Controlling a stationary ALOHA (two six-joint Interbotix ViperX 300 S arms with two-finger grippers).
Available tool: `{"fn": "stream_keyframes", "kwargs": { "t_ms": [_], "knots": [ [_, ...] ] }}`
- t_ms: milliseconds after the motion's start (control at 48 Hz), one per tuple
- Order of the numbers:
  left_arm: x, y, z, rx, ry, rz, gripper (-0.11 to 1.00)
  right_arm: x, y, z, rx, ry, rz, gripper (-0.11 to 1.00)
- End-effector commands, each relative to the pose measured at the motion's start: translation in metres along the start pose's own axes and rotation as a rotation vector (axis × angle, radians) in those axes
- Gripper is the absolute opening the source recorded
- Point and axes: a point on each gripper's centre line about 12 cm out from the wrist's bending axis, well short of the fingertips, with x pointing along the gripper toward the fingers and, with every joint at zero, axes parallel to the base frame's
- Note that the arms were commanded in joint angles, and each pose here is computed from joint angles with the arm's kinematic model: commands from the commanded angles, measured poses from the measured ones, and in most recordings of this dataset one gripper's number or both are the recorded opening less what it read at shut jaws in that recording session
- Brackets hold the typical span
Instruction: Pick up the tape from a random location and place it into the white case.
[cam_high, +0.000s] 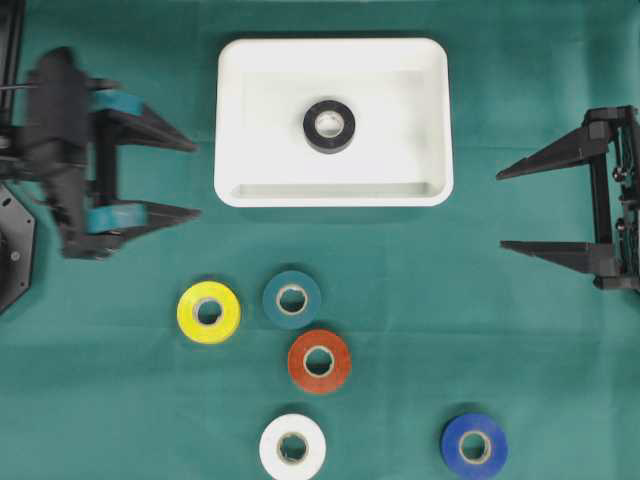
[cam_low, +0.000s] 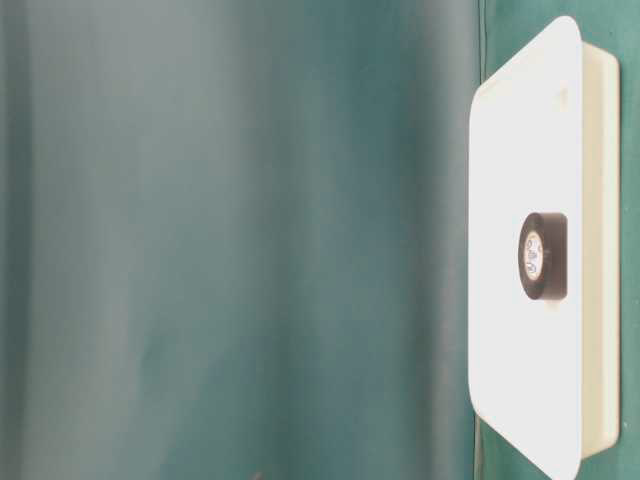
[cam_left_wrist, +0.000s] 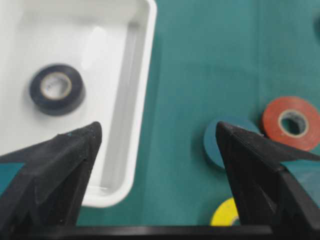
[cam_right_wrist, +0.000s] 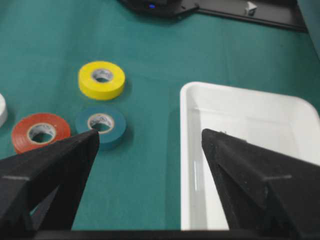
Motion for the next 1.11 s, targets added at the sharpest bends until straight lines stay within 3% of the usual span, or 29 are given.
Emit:
{"fn": "stream_keyframes", "kwargs": {
  "t_ms": [0, 209, 438, 918, 1084],
  "knots": [
    [-0.018, 0.001, 0.002, 0.003, -0.084, 0.002, 0.90, 0.001, 0.000, 0.011, 0.005, -0.028, -0.002, 0.90],
    [-0.032, 0.001, -0.039, 0.035, -0.092, 0.003, 0.90, 0.001, 0.000, 0.009, 0.002, -0.021, 0.000, 0.90],
    [-0.036, 0.002, -0.075, 0.034, -0.107, 0.001, 0.90, 0.002, 0.000, 0.009, 0.005, -0.020, -0.002, 0.90],
    [-0.035, 0.002, -0.079, 0.040, -0.095, 0.002, 0.90, 0.004, -0.001, 0.004, 0.027, 0.005, -0.003, 0.90],
    [-0.035, 0.002, -0.079, 0.040, -0.095, 0.002, 0.90, 0.004, 0.007, 0.002, 0.032, 0.028, 0.028, 0.90]
  ]
}}
